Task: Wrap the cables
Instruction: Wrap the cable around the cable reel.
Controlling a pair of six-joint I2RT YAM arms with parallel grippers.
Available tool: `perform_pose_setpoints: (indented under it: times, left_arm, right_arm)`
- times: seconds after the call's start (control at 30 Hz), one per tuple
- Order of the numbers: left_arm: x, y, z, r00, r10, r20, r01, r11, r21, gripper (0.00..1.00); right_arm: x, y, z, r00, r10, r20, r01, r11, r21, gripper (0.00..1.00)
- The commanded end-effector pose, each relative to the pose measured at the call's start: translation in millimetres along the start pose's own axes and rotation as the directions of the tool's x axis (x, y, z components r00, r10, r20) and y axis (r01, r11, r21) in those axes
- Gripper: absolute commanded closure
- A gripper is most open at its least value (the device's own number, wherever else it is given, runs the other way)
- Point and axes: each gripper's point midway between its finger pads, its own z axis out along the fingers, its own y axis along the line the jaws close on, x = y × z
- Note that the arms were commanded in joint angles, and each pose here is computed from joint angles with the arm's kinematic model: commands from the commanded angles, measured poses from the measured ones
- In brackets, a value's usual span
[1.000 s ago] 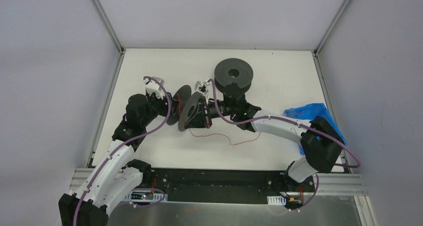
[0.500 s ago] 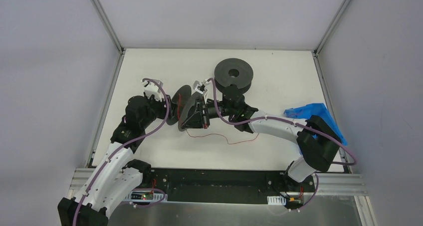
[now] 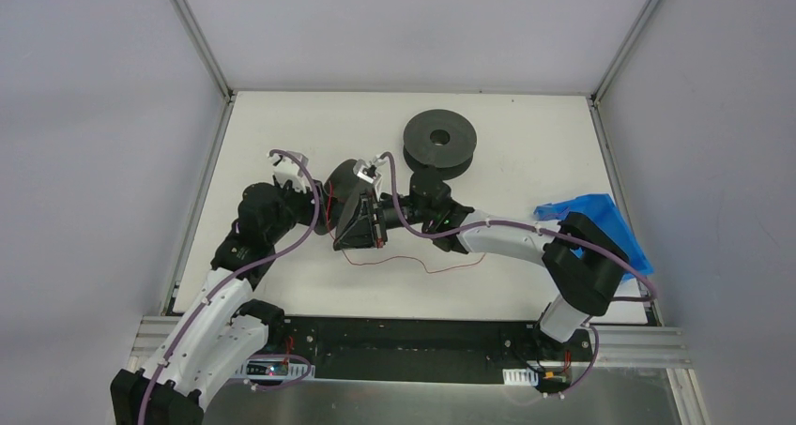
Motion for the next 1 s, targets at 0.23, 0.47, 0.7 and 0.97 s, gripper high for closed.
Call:
perform_pose_setpoints:
  times: [0.23,0.47,0.7,0.97]
  left_arm:
    - [-14.5,2.8,-1.9,0.994,-0.036,0.104,0.039,0.999,-0.018,0.42]
    - [-17.6,6.3,-4.3,0.993,-0.031,0.114,0.036,0.999,-0.040,0.42]
    - [-19.8,1.5,5.4,0.993,-0.034,0.115,0.036,0.999,-0.009,0.42]
    - [-15.1,6.6,23.6,0.991,-0.052,0.124,0.055,0.998,-0.022,0.44]
  right_arm:
    - [-26.6,31.2,8.7,0.996,-0.061,0.061,0.069,0.990,-0.122,1.00]
    - [-25.3,36.9,12.8,0.997,-0.040,0.069,0.050,0.985,-0.162,1.00]
    - [-22.9,32.9,17.2,0.996,0.015,0.084,0.002,0.979,-0.203,1.00]
    - [-22.5,32.2,17.3,0.995,0.026,0.095,-0.006,0.977,-0.214,1.00]
